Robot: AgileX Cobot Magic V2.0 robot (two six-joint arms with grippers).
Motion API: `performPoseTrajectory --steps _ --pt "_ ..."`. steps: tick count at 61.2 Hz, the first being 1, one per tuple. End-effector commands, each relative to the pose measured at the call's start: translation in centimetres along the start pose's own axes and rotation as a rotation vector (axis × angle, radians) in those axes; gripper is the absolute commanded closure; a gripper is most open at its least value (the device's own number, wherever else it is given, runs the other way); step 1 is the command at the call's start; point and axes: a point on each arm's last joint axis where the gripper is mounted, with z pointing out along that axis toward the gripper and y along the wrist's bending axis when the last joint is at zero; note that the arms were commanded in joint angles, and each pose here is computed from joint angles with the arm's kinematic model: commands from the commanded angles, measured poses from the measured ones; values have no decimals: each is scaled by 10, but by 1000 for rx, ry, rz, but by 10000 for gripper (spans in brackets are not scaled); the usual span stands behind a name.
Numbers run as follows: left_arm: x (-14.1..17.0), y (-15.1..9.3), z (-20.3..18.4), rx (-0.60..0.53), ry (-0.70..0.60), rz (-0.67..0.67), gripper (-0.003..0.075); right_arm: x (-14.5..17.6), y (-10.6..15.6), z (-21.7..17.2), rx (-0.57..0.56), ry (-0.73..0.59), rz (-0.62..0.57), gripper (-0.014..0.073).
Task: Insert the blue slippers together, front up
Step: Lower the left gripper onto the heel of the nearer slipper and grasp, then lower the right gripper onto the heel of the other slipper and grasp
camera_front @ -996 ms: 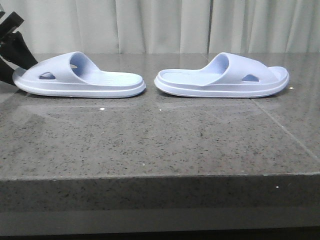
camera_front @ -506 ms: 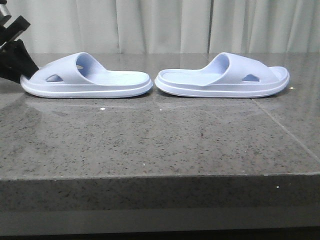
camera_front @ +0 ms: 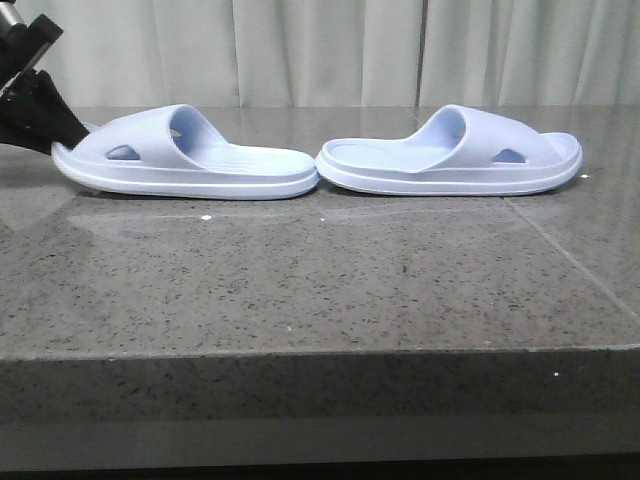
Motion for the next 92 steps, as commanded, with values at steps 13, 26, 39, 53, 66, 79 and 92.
performPoseTrajectory --steps 13,26,39,53,66,79,92 --pt "-17 -35 -38 85 -89 17 741 -18 1 -2 0 -102 -8 84" --pt "-18 -35 -50 69 -116 -2 741 -15 1 -2 2 -78 -8 84" --pt "-18 -34 -51 62 -115 -8 741 -12 0 11 10 33 -5 84" --pt "-17 -32 -51 42 -104 -11 741 -31 -1 58 43 192 48 84" --pt "-17 -32 -51 40 -103 -11 741 -55 -14 125 118 306 107 84" --pt "-17 -32 -51 40 -103 -11 741 -71 -27 195 147 415 129 84" --pt "-17 -32 -51 33 -100 -9 741 -74 -34 256 149 566 134 84"
